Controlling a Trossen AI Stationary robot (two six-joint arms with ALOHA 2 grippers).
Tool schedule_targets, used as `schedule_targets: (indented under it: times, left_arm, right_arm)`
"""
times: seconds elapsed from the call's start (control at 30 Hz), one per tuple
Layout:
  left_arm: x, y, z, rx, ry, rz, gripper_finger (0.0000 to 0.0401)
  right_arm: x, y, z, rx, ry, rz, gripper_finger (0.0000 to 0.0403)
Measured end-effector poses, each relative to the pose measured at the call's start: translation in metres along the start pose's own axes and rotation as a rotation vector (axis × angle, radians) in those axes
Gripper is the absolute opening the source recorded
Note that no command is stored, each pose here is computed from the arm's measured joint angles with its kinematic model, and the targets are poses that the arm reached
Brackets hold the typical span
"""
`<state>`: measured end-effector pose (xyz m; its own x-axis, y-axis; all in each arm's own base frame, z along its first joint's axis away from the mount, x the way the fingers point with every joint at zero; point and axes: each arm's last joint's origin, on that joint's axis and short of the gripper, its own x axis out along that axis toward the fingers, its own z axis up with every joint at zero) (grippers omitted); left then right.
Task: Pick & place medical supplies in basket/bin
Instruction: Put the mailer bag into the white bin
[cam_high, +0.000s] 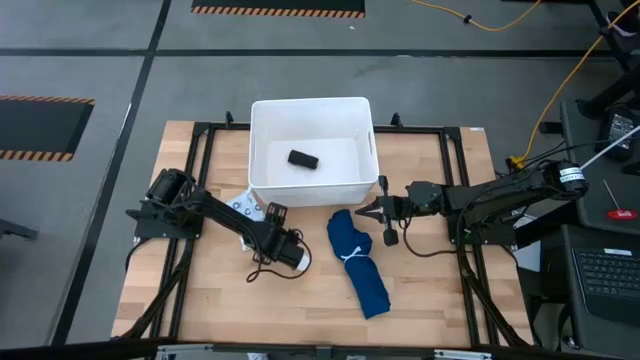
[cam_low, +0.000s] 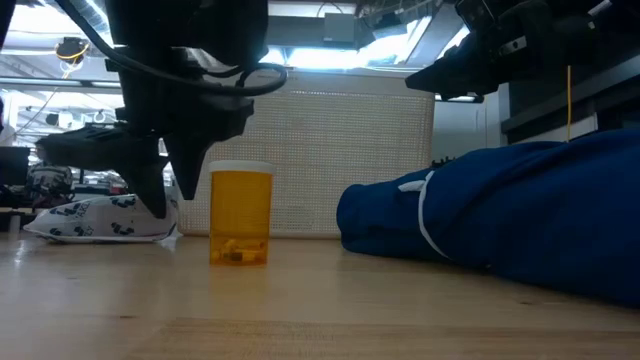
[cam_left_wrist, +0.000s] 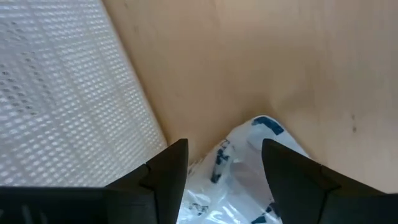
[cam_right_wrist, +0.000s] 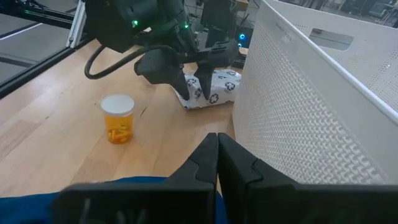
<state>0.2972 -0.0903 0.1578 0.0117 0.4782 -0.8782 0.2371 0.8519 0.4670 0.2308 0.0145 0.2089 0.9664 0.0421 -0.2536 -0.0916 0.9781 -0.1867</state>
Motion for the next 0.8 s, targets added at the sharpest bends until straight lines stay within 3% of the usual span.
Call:
schedule_targets:
  times: [0.6,0.8]
  left_arm:
    - [0.015,-0.007,-0.010,-0.001,0.038,0.007,0.0196]
    - [0.015,-0.008,-0.008,0.000,0.014,-0.011,0.0158]
  right_arm:
    - [0.000,0.000,0.000,0.001,0.000,0.000,0.0012]
    - [0.000,0.000,0.000,0.001,0.000,0.000,0.0012]
